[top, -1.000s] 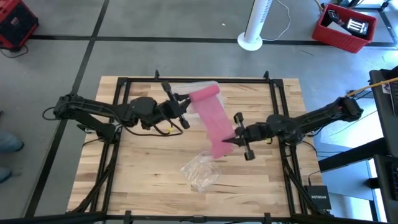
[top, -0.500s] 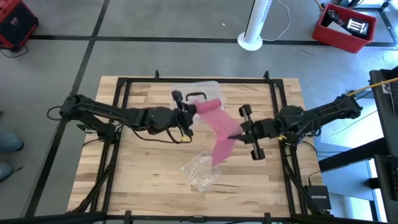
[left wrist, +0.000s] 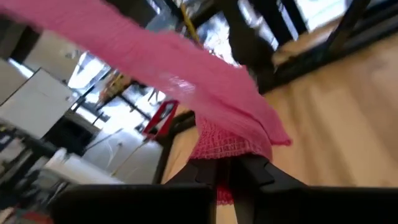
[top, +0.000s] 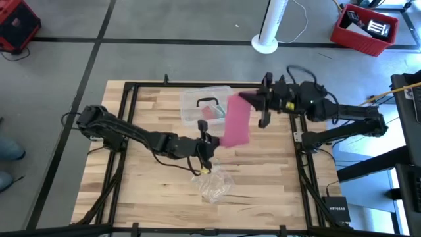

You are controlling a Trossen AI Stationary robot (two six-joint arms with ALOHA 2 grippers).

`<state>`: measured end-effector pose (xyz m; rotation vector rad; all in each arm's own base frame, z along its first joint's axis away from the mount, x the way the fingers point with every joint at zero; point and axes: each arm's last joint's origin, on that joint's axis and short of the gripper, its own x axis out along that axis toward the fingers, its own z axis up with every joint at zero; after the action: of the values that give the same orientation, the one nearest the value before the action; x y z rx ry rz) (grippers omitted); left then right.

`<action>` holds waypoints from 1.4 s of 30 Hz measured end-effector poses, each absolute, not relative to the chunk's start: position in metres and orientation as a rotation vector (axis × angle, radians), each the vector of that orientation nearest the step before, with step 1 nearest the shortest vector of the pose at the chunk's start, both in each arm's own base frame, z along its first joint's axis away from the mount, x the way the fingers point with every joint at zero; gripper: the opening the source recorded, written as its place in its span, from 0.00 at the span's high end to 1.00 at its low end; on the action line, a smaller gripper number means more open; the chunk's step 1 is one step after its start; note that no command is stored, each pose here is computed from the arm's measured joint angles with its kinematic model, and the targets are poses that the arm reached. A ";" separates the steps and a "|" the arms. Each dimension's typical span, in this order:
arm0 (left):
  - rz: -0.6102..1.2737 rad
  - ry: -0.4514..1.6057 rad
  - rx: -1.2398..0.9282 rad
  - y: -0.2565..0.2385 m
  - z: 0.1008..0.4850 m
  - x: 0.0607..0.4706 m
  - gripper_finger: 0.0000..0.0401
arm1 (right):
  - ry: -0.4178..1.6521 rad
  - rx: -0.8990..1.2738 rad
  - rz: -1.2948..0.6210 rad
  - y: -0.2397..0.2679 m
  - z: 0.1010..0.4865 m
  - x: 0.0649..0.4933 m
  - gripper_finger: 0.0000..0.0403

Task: Roll bandage
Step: Roll the pink bandage

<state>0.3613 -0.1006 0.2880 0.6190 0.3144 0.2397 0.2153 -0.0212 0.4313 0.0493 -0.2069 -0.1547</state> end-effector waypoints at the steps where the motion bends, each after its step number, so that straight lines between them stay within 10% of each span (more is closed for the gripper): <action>1: 0.226 0.296 0.610 -0.105 0.284 0.364 0.97 | -0.205 0.087 -0.157 -0.027 0.430 0.215 0.98; 16: 0.089 0.247 0.194 -0.121 0.218 0.400 0.97 | 0.255 0.299 -0.303 -0.064 0.276 0.227 0.95; 30: 0.134 0.285 -0.114 -0.118 0.185 0.411 0.97 | 0.605 0.467 -0.093 -0.045 0.203 0.227 0.43; 42: 0.224 0.439 -0.265 -0.113 0.143 0.414 0.97 | 0.750 0.586 -0.086 -0.036 0.178 0.236 0.30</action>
<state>0.4138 -0.1130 0.1429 -0.2648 0.4387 0.2243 0.2363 -0.0363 0.1777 0.5856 0.7500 -0.0862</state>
